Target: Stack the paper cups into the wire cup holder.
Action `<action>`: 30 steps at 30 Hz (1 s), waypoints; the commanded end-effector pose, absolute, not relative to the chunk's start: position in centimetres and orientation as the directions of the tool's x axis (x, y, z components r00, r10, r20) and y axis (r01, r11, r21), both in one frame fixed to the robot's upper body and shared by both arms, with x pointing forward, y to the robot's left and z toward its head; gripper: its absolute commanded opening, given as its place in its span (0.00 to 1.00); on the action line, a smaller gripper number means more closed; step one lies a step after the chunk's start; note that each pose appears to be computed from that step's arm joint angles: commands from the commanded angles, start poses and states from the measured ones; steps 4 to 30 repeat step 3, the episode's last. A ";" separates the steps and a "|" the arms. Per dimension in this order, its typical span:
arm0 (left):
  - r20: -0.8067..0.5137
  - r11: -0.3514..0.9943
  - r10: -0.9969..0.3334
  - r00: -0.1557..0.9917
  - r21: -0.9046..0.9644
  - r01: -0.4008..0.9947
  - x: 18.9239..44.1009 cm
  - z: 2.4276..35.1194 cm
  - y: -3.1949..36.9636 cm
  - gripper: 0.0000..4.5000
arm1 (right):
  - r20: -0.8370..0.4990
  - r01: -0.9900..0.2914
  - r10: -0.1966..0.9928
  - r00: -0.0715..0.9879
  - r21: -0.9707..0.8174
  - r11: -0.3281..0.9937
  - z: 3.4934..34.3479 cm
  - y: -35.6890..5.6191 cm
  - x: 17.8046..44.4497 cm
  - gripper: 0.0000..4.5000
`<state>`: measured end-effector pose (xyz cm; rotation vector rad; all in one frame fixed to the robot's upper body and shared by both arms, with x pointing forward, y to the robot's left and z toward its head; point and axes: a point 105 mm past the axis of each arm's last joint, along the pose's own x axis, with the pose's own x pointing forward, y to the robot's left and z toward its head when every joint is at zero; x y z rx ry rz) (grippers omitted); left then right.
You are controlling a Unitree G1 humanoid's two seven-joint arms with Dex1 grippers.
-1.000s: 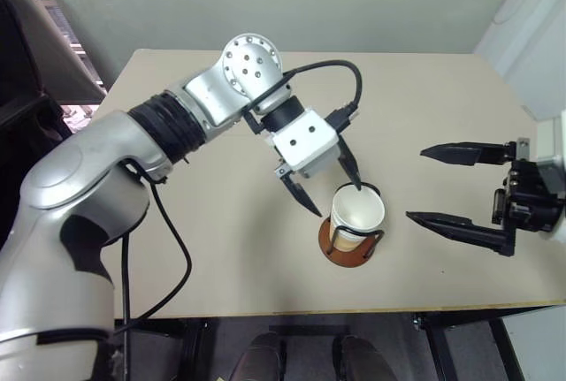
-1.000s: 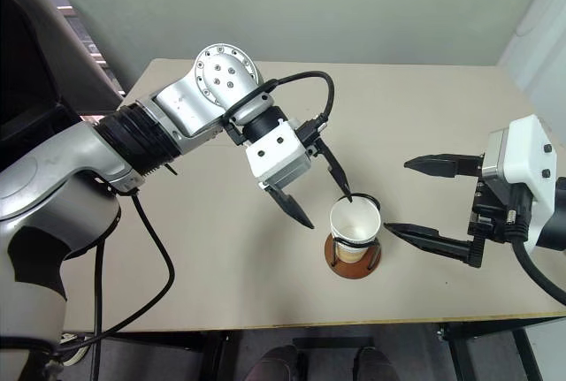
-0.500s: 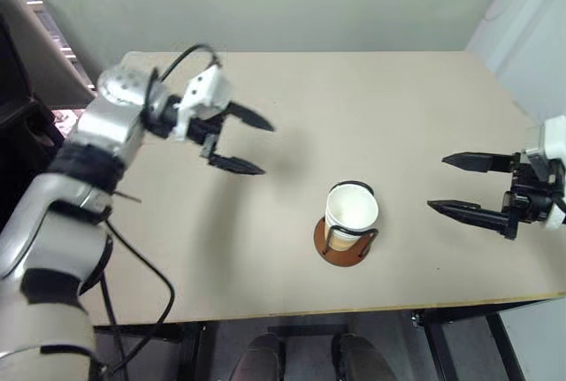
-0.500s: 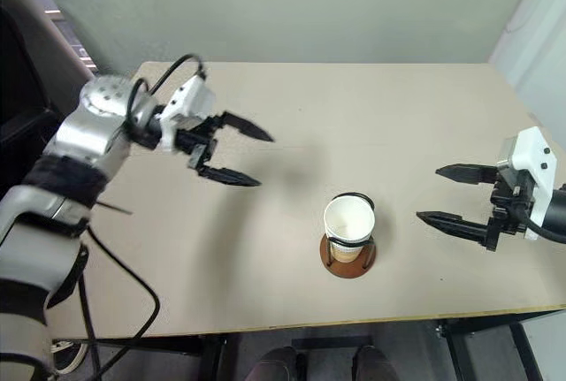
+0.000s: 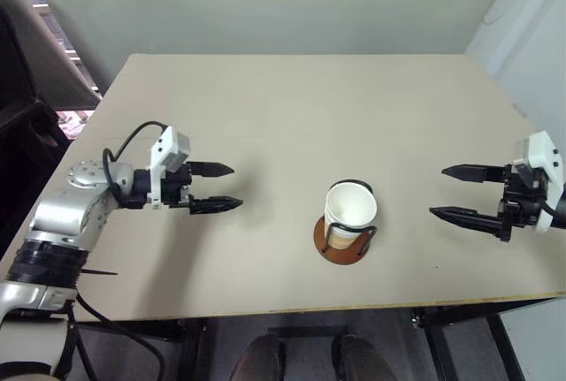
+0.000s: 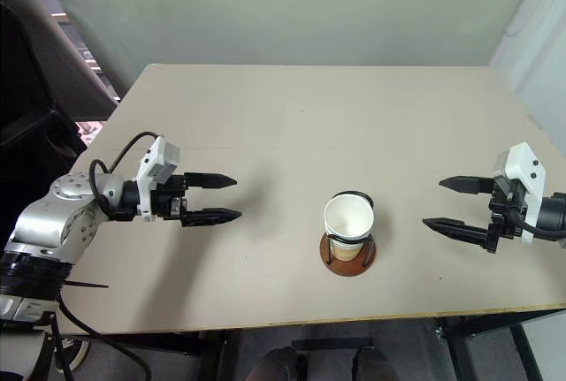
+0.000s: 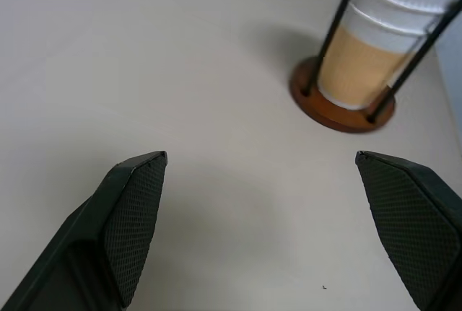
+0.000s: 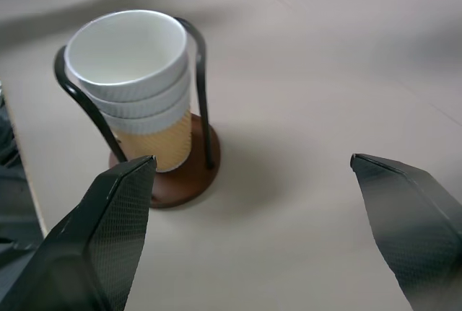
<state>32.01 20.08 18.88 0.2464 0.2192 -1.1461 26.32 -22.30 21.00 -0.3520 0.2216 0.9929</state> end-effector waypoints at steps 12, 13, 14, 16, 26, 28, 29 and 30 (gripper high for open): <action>-0.272 0.386 -0.875 0.400 0.106 0.916 31.4 20.3 19.9 1.00 | -0.331 -0.854 0.788 0.519 -0.223 0.470 21.8 -22.0 26.8 1.00; -0.272 0.386 -0.875 0.400 0.106 0.916 31.4 20.3 19.9 1.00 | -0.331 -0.854 0.788 0.519 -0.223 0.470 21.8 -22.0 26.8 1.00; -0.272 0.386 -0.875 0.400 0.106 0.916 31.4 20.3 19.9 1.00 | -0.331 -0.854 0.788 0.519 -0.223 0.470 21.8 -22.0 26.8 1.00; -0.272 0.386 -0.875 0.400 0.106 0.916 31.4 20.3 19.9 1.00 | -0.331 -0.854 0.788 0.519 -0.223 0.470 21.8 -22.0 26.8 1.00; -0.272 0.386 -0.875 0.400 0.106 0.916 31.4 20.3 19.9 1.00 | -0.331 -0.854 0.788 0.519 -0.223 0.470 21.8 -22.0 26.8 1.00; -0.272 0.386 -0.875 0.400 0.106 0.916 31.4 20.3 19.9 1.00 | -0.331 -0.854 0.788 0.519 -0.223 0.470 21.8 -22.0 26.8 1.00; -0.272 0.386 -0.875 0.400 0.106 0.916 31.4 20.3 19.9 1.00 | -0.331 -0.854 0.788 0.519 -0.223 0.470 21.8 -22.0 26.8 1.00; -0.272 0.386 -0.875 0.400 0.106 0.916 31.4 20.3 19.9 1.00 | -0.331 -0.854 0.788 0.519 -0.223 0.470 21.8 -22.0 26.8 1.00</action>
